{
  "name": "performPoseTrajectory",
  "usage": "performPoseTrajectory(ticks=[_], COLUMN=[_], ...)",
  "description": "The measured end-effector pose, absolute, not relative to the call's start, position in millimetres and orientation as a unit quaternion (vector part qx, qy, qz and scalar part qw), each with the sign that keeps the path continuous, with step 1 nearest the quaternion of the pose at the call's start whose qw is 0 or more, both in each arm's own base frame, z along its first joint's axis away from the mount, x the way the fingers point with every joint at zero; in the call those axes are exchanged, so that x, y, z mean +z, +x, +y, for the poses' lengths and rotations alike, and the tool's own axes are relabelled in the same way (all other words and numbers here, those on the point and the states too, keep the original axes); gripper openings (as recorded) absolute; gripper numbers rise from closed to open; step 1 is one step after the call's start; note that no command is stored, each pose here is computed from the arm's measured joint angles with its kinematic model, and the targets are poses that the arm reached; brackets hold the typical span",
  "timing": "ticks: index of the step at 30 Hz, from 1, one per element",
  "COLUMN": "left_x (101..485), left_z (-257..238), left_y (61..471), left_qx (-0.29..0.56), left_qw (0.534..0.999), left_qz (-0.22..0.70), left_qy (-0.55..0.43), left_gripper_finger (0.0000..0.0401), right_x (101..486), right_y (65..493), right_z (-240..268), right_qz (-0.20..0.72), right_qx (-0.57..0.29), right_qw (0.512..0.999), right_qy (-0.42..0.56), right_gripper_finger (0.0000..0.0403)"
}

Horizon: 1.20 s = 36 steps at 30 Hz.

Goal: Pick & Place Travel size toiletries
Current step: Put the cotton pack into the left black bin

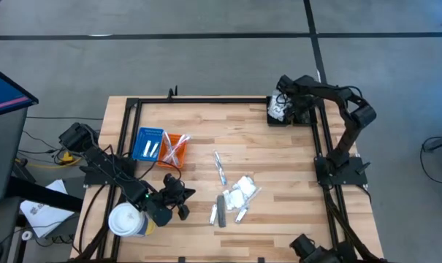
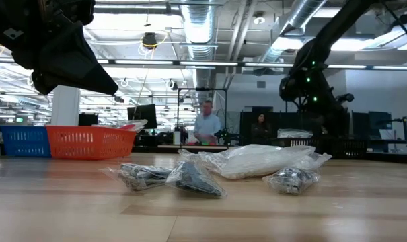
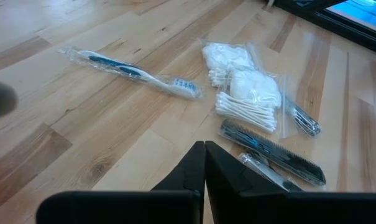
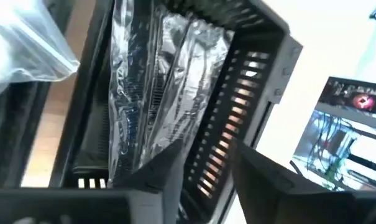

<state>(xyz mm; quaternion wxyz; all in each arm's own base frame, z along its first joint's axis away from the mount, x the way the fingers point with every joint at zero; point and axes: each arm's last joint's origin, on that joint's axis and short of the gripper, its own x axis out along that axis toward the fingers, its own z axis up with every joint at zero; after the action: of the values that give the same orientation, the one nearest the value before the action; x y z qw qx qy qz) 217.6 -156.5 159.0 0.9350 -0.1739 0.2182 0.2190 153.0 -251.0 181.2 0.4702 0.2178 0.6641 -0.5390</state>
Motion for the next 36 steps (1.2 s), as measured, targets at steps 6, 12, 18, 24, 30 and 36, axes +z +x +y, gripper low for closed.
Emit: performPoseTrajectory(ticks=[6, 12, 18, 24, 30, 36], left_x=[159.0, 159.1, 159.1, 159.2, 159.4, 159.5], left_z=[-156.5, -156.7, -156.7, -156.8, -156.9, -157.0], left_y=[217.6, 217.8, 217.8, 217.9, 218.1, 218.2], left_qx=[0.219, 0.219, 0.218, 0.218, 0.218, 0.217], left_qw=[0.935, 0.935, 0.935, 0.935, 0.935, 0.935], left_qz=[0.218, 0.217, 0.217, 0.217, 0.216, 0.215], left_qy=[-0.174, -0.175, -0.175, -0.176, -0.177, -0.178], left_gripper_finger=[0.0002, 0.0002, 0.0002, 0.0002, 0.0002, 0.0002], right_x=[205.5, 230.4, 247.2, 252.2, 252.8, 254.9], right_y=[160.9, 178.0, 203.3, 227.6, 245.7, 261.9], right_z=[-236.0, -208.1, -169.0, -129.1, -97.5, -73.3], right_qz=[0.649, 0.632, 0.616, 0.616, 0.607, 0.575], right_qx=[-0.529, -0.502, -0.427, -0.358, -0.315, -0.28], right_qw=[0.514, 0.572, 0.651, 0.697, 0.729, 0.768], right_qy=[0.187, 0.147, 0.121, 0.073, 0.034, 0.004], right_gripper_finger=[0.0179, 0.0207, 0.0211, 0.0202, 0.0191, 0.0178])
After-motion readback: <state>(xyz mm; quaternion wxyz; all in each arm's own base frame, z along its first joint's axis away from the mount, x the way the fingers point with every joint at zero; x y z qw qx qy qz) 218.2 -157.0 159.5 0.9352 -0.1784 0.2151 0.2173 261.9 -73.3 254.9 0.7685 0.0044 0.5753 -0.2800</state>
